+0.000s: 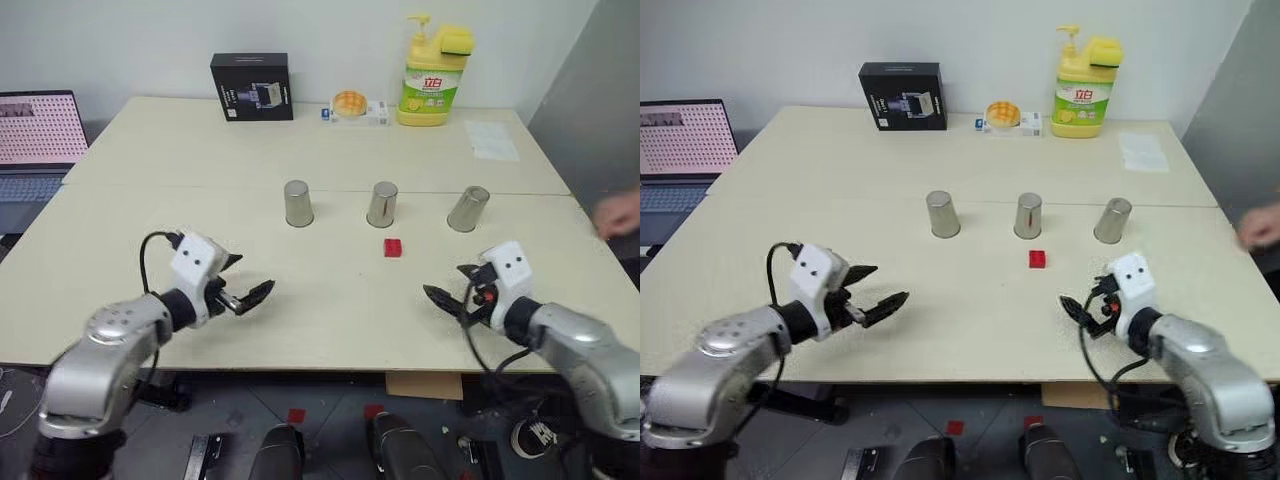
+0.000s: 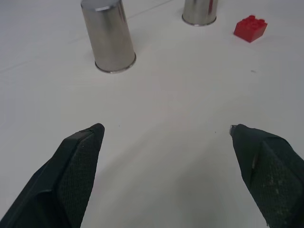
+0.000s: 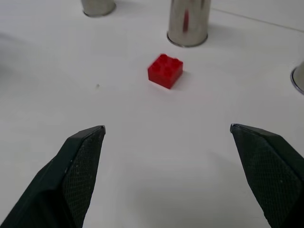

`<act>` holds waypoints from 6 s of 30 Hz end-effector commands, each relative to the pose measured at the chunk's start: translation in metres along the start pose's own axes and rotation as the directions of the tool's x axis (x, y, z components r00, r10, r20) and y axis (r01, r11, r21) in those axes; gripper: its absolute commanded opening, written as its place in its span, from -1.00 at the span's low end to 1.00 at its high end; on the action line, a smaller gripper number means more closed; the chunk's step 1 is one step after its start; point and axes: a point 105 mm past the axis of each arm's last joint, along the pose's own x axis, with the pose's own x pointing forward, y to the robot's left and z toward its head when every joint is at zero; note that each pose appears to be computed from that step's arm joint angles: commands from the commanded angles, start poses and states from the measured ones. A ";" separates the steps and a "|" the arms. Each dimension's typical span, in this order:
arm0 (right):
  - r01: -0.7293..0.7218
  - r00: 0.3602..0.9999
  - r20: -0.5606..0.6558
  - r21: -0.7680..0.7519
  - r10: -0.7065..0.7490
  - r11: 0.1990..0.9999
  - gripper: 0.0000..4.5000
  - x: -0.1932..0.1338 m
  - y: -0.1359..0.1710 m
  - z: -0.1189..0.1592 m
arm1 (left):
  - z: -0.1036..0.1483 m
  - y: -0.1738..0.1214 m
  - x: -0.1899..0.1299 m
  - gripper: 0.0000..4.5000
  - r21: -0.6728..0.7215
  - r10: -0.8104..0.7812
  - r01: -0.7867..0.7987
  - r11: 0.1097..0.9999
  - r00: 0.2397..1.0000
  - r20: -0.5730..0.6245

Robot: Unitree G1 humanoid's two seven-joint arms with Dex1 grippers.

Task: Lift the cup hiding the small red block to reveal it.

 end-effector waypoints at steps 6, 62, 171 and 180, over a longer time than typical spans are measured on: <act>0.027 0.999 0.034 0.012 -0.028 1.000 0.99 -0.009 -0.008 0.011 | 0.019 0.004 0.007 1.00 0.030 -0.049 0.047 0.998 0.997 0.060; 0.049 0.997 0.055 0.033 -0.051 0.998 0.99 -0.002 -0.003 0.011 | 0.013 -0.001 0.011 1.00 0.090 -0.057 0.052 0.995 0.997 0.046; -0.190 0.910 0.348 -0.138 0.227 0.972 1.00 0.038 0.083 0.074 | 0.033 0.110 0.130 0.21 -0.155 0.608 -0.588 0.794 0.771 0.189; -0.184 0.914 0.340 -0.139 0.221 0.973 1.00 0.038 0.080 0.074 | 0.006 0.111 0.128 0.79 -0.248 0.613 -0.574 0.781 0.780 0.125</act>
